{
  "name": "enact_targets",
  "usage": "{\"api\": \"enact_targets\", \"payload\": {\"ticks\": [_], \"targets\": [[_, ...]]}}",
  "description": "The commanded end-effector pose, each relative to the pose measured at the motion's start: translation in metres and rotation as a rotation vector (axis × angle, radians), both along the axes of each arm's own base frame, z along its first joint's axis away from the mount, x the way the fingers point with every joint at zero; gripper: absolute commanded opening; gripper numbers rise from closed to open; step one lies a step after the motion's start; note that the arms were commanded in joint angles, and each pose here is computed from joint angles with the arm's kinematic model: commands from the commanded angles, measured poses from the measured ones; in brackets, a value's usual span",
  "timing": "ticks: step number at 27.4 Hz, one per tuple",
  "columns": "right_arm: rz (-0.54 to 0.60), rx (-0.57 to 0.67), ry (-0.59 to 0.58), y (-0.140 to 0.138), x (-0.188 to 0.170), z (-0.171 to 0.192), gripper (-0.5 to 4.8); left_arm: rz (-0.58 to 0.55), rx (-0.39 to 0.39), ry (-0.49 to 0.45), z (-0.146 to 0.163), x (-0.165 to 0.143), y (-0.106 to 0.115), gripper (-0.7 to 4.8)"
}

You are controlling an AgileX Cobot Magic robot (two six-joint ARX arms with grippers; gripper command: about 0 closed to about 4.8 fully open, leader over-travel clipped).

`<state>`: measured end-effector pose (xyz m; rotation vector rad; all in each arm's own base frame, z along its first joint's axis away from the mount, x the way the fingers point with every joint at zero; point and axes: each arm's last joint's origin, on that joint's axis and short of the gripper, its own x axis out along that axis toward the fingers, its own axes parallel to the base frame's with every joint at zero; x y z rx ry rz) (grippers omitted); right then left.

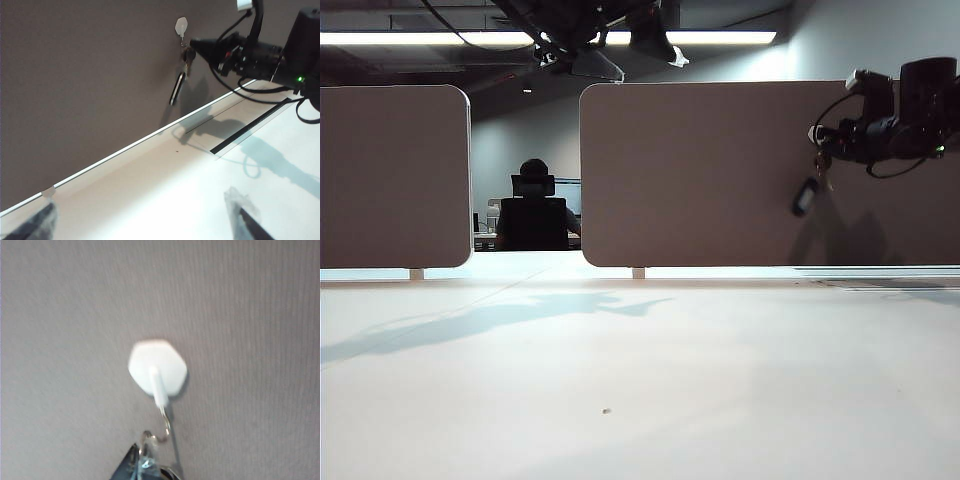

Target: Hang the bunch of keys on the hook.

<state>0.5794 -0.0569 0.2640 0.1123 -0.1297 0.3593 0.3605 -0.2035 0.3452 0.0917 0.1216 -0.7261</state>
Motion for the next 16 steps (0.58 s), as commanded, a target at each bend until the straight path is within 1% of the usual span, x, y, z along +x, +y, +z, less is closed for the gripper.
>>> {"api": "enact_targets", "payload": {"ticks": [1,3,6,9,12,16], "targets": [[-0.005,0.027,-0.014,-0.002,0.005,0.000,-0.08,0.000,-0.010,-0.017,0.005,-0.002,0.000,4.79],[-0.003,0.048,-0.005,-0.002,0.010,-0.002,-0.08,0.000,-0.012,-0.015,0.005,-0.002,0.000,4.79],[-0.004,0.041,-0.015,-0.002,0.015,0.000,-0.08,0.000,-0.012,-0.015,0.005,-0.002,0.000,4.79],[-0.045,0.045,-0.027,-0.004,0.015,0.002,-0.08,-0.001,-0.012,-0.015,0.005,-0.002,0.000,4.79],[-0.033,0.059,-0.009,-0.009,0.014,0.002,-0.08,-0.001,-0.014,-0.015,0.005,-0.002,0.000,4.79],[-0.018,0.070,0.011,-0.007,0.014,0.002,-0.09,-0.002,-0.028,-0.004,0.005,-0.002,-0.001,4.79]]}}
